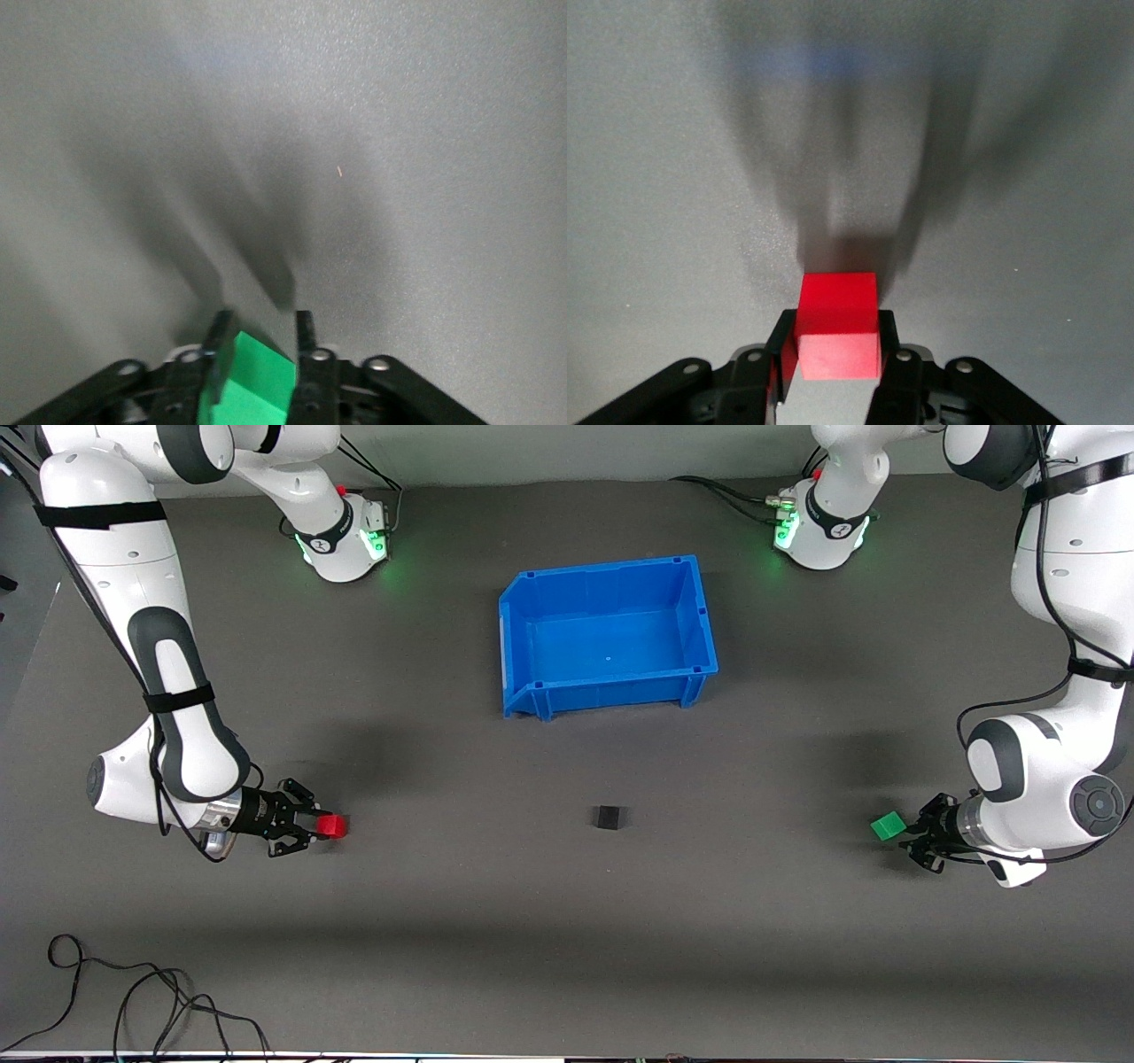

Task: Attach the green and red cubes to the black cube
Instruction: 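Close the right gripper on red while the left gripper grasps green, then carry the red and green cubes to either side of the black cube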

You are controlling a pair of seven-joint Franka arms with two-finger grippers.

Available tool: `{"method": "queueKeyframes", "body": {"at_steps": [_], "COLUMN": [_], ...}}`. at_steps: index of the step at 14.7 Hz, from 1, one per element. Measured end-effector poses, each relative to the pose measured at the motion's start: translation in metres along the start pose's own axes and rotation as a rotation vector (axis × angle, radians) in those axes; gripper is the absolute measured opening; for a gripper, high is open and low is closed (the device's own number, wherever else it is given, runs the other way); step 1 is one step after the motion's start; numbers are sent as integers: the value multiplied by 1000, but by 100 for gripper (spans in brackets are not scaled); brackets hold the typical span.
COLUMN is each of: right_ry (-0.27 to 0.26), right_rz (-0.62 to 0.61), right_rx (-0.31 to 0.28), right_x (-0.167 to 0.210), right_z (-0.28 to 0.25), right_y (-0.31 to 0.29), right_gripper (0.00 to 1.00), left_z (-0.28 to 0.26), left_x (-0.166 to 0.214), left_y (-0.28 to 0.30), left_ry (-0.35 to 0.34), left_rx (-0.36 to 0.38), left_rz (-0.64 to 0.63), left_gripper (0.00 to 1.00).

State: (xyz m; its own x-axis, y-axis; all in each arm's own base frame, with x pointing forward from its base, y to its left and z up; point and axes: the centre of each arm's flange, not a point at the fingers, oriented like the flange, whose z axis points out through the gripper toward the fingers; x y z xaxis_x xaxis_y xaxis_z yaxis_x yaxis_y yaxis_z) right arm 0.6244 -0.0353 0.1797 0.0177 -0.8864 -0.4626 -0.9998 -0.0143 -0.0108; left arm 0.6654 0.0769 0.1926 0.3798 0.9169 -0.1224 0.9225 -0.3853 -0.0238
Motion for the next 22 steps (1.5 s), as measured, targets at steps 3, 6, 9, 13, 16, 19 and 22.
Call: {"method": "queueKeyframes", "body": {"at_steps": [3, 6, 9, 13, 16, 19, 22], "right_ry": [0, 0, -1, -1, -1, -10, -35], "right_rz": [-11, -23, -35, -38, -38, -47, -38], "right_rx": [15, 28, 26, 25, 25, 28, 35], "right_x": [-4, -10, -17, -19, -19, -25, -68], "right_z": [-6, -11, -9, -8, -8, -13, -26], "right_y": [-7, -13, -15, -15, -15, -18, -30], "right_gripper": [39, 39, 39, 39, 39, 39, 39], "left_z": [2, 2, 4, 7, 6, -12, -43], "left_x": [-4, -9, -24, -40, -33, -28, -42], "left_y": [-1, 2, 9, 16, 10, 18, 39], "left_ry": [-16, -21, -23, -8, -11, -23, -49], "left_rx": [23, 27, 32, 60, 81, 64, 49], "left_rz": [3, 12, 37, 102, 136, 92, -54], "left_gripper": [59, 63, 61, 37, 37, 37, 37]}}
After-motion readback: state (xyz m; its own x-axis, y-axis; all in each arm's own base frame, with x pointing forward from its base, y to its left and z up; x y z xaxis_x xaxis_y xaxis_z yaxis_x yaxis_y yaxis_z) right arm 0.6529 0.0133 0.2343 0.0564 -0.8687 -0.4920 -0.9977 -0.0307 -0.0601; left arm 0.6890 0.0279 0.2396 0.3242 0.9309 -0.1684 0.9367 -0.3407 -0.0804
